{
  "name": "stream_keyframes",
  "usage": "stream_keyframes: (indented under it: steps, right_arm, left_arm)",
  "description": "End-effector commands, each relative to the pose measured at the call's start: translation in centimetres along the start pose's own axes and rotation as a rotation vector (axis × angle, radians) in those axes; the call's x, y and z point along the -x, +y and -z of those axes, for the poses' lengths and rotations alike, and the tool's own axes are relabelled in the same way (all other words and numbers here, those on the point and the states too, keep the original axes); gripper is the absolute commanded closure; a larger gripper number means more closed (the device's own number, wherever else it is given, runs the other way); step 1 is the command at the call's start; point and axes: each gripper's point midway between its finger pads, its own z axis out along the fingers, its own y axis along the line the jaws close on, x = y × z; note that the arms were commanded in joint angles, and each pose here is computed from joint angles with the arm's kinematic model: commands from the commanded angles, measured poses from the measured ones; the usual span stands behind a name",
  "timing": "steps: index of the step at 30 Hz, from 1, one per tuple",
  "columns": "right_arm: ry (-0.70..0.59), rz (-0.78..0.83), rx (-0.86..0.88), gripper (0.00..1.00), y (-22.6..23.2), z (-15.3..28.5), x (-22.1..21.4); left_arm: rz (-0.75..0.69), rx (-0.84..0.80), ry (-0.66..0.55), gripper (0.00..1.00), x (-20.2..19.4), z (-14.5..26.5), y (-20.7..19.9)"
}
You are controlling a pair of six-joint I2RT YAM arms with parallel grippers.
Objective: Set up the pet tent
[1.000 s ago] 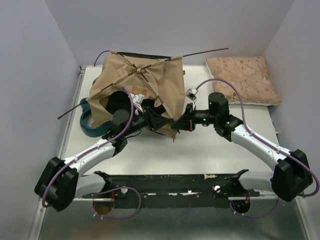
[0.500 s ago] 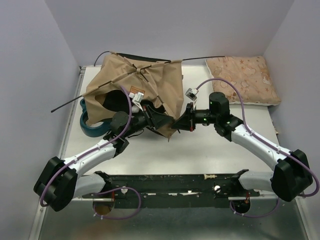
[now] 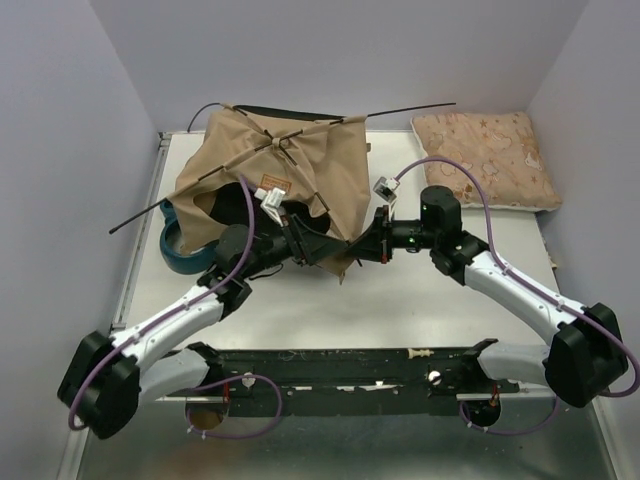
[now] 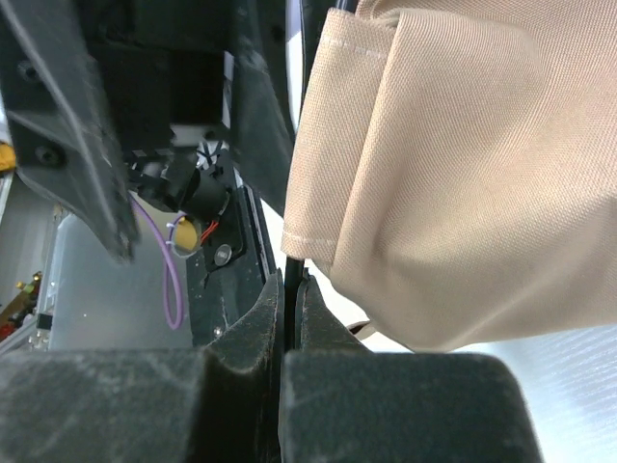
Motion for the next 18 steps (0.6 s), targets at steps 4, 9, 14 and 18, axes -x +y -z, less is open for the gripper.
stream_keyframes:
  steps: [4,9,14,18]
  right_arm:
    - [-0.07,0.11,0.015,0.99,0.8,0.1,2.2]
    - [-0.075,0.089,0.031,0.99,1.1,0.0,2.3]
    - [-0.085,0.087,0.037,0.99,1.4,0.1,2.7]
    - [-0.074,0.088,0.037,0.99,1.4,0.1,2.4]
  left_arm:
    - [-0.125,-0.007,0.085,0.37,-0.9,4.1,-2.2]
    - [-0.063,-0.028,0.044,0.5,-1.0,2.4,-2.1]
    - [0.038,-0.029,0.002,0.56,-0.5,0.4,-1.0]
    - [0.042,-0.054,-0.053,0.58,0.6,-0.4,-1.1]
